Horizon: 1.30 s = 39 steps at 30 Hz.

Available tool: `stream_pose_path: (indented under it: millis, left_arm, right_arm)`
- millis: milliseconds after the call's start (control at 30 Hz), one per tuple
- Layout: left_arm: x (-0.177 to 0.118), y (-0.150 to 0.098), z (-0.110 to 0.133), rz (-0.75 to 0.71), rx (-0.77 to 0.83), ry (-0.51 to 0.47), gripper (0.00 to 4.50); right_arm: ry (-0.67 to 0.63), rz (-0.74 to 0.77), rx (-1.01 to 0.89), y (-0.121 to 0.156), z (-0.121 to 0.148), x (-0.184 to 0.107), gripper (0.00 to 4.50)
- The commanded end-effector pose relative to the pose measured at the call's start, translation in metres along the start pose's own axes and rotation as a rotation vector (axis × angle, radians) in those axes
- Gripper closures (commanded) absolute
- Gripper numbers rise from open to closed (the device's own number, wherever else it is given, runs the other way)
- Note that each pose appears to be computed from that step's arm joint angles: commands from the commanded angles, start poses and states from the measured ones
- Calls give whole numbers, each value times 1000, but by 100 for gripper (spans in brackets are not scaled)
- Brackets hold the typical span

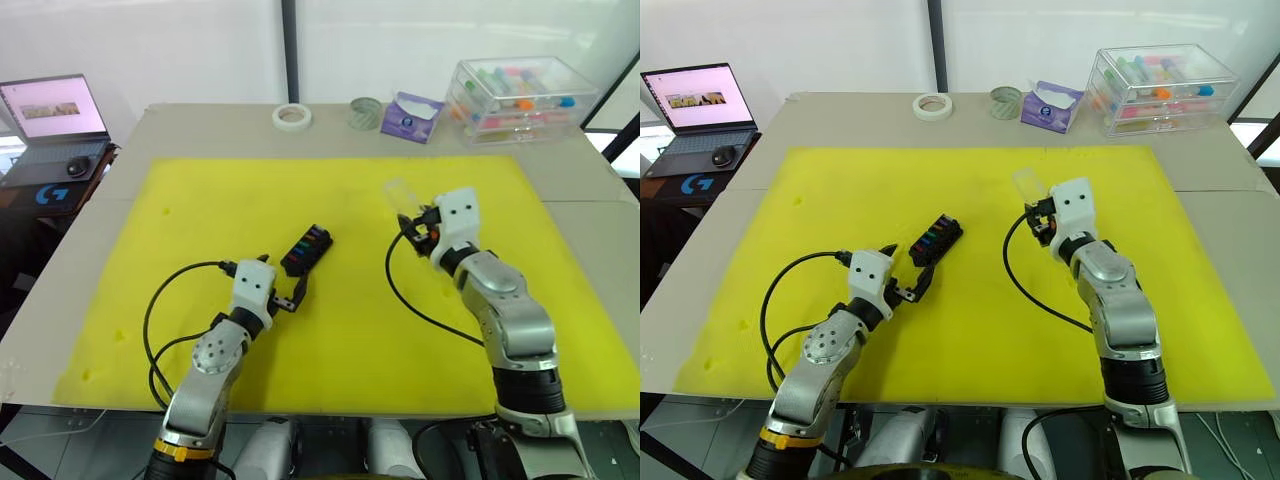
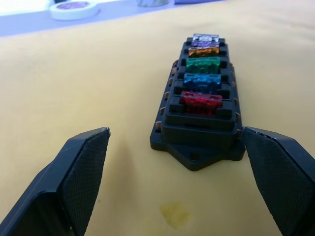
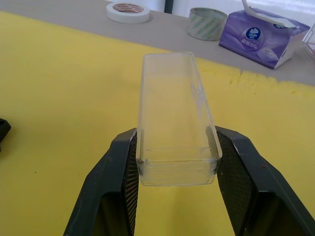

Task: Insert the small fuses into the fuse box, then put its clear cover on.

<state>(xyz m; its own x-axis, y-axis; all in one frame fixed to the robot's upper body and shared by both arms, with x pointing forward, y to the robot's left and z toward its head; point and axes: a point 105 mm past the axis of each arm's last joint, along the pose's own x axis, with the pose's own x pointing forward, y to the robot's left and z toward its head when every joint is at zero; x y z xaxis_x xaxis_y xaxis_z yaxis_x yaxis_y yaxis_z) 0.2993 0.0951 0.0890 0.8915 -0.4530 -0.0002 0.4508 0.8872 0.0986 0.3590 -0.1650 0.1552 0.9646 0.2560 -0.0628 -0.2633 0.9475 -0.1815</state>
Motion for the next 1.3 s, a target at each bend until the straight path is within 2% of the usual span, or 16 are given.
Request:
stream_pose_path:
  millis: [33, 233, 500, 667, 1000, 1300]
  left_arm:
    - [6, 4, 12, -82, -3, -69, 0]
    - [8, 16, 7, -153, 6, -45, 0]
    - [11, 10, -4, -154, 7, -1, 0]
    - [14, 13, -16, -90, -12, 70, 0]
    - [3, 4, -23, -168, -4, 198, 0]
    - [14, 14, -17, -143, 7, 157, 0]
  right_arm:
    - [-63, 5, -10, 0, 17, 1, 264]
    - [-68, -8, -13, -2, 18, 1, 264]
    - [-71, -20, -7, -3, 17, -1, 264]
    - [-71, -27, -7, -5, 18, -1, 264]
    - [-77, -32, -5, -6, 19, 0, 264]
    - [-84, -32, -1, -5, 20, 4, 264]
